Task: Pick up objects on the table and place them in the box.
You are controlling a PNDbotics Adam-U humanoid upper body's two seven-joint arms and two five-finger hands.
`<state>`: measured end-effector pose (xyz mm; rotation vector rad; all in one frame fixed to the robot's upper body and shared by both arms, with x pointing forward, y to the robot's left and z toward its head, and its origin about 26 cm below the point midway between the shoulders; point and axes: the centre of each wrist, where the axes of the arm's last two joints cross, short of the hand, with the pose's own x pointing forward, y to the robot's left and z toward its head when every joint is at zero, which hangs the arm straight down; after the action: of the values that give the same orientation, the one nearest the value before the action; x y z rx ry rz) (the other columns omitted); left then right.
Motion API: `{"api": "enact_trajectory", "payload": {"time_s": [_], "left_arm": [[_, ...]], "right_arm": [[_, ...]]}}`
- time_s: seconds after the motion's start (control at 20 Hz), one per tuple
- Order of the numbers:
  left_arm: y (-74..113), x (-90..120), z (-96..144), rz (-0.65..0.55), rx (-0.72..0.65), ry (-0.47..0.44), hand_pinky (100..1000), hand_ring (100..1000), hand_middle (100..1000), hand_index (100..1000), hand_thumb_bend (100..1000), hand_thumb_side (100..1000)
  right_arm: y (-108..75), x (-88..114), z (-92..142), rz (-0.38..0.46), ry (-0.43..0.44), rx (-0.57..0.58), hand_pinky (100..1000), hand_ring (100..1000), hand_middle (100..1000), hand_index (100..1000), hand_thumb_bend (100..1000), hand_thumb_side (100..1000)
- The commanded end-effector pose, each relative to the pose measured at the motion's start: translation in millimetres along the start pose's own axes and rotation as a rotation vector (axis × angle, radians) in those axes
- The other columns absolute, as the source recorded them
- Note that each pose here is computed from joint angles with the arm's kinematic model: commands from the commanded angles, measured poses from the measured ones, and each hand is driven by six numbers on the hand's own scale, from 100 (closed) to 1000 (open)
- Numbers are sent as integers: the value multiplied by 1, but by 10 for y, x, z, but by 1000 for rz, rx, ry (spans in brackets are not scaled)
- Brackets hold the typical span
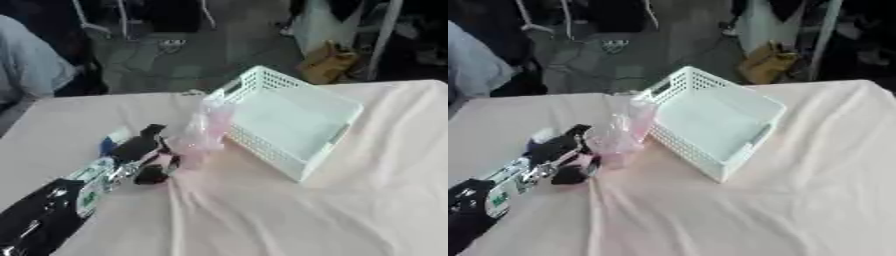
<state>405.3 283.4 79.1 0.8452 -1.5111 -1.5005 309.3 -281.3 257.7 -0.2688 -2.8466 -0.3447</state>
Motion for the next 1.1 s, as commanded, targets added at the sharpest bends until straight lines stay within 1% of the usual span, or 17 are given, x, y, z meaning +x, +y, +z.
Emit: {"api": "enact_trajectory", "payload": {"time_s": [0.05,0.35,0.45,0.6,0.7,0.8,1.0,1.1], "left_arm": [[319,-44,26,-55,38,6,100,100,100,100,100,638],[569,21,53,-96,40,-13,100,100,100,100,100,626],[623,36,75,-104,26,-20,100,100,100,100,100,615],[668,44,104,-104,-28,-31,100,100,100,100,100,611],[640,33,121,-105,-98,-44,100,100,100,100,100,603],[667,25,123,-104,-125,-54,100,100,100,100,100,603],[797,17,172,-113,-113,-65,100,100,100,100,100,611],[902,43,207,-125,-81,-70,100,100,100,100,100,621]], "right_arm": [[8,52,-68,-9,-21,15,851,934,846,845,100,766],[2,52,-67,-7,-17,19,851,934,846,846,100,763],[-2,52,-67,-6,-16,18,851,934,844,845,100,763],[-7,53,-66,-5,-14,18,851,934,845,845,100,764],[-8,54,-70,-5,-15,14,851,934,845,845,100,761],[-10,54,-70,-3,-14,12,851,934,844,845,100,761],[-12,52,-63,0,-9,14,850,934,844,845,100,759],[-13,51,-58,2,-6,17,850,934,844,845,100,758]]}}
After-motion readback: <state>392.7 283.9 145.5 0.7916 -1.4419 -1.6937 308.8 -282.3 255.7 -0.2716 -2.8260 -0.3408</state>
